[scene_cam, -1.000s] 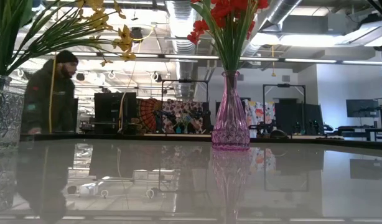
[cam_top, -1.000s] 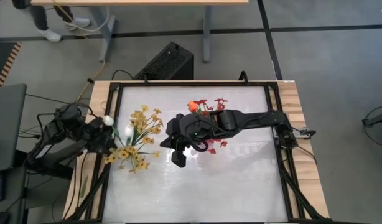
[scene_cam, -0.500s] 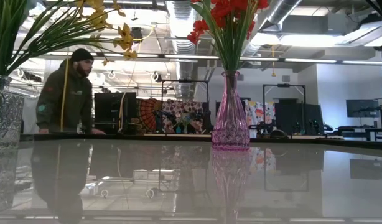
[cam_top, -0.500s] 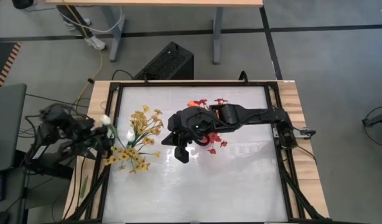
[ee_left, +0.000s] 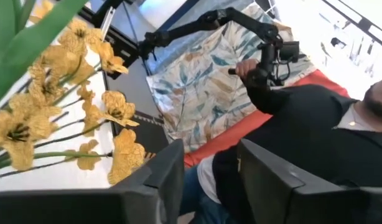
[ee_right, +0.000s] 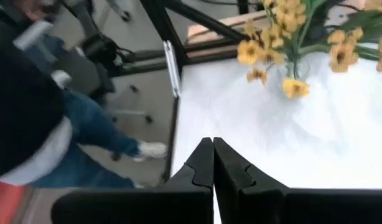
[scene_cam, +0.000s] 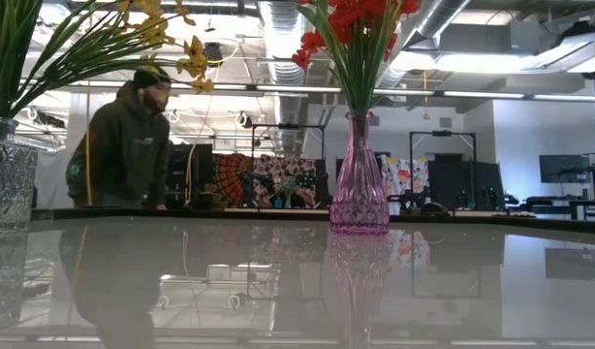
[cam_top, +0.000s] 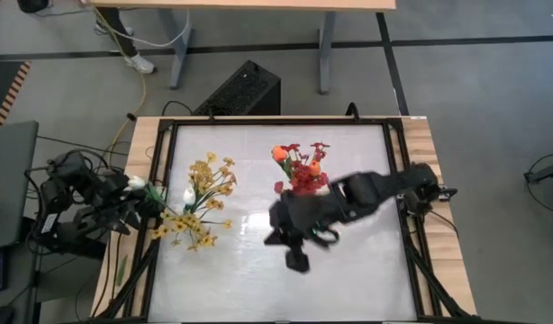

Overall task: Sort flowers into vase by color
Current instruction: Return to Home Position

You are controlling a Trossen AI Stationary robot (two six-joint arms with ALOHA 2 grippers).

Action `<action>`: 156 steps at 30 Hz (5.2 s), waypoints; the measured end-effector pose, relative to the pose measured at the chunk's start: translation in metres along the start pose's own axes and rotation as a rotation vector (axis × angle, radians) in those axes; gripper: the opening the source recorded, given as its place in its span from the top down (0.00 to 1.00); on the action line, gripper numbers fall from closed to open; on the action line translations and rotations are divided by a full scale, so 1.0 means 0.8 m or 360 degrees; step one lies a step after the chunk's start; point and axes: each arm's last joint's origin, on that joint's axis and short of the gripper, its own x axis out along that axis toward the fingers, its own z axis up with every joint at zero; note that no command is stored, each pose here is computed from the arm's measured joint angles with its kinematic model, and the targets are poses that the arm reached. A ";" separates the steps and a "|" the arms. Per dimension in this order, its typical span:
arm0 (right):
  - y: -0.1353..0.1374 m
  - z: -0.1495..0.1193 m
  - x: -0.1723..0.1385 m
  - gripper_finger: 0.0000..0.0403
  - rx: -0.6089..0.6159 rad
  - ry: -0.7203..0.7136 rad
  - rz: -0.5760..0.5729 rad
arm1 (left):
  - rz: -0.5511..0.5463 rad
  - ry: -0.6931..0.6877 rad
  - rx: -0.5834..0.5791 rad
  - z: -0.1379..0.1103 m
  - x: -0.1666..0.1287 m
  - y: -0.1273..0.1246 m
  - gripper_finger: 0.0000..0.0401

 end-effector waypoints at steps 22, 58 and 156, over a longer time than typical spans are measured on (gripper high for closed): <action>0.015 -0.024 -0.010 0.95 0.0109 0.0030 -0.0307 | -0.0149 -0.0611 0.0855 0.085 0.002 -0.058 1.00; -0.159 -0.158 -0.230 0.95 0.0505 -0.0735 -0.1269 | 0.2480 -0.1060 0.1004 0.036 -0.024 0.078 1.00; -0.231 -0.321 -0.117 0.94 0.0878 -0.1108 -0.0748 | 0.1148 -0.3195 -0.0177 0.044 -0.020 0.154 0.41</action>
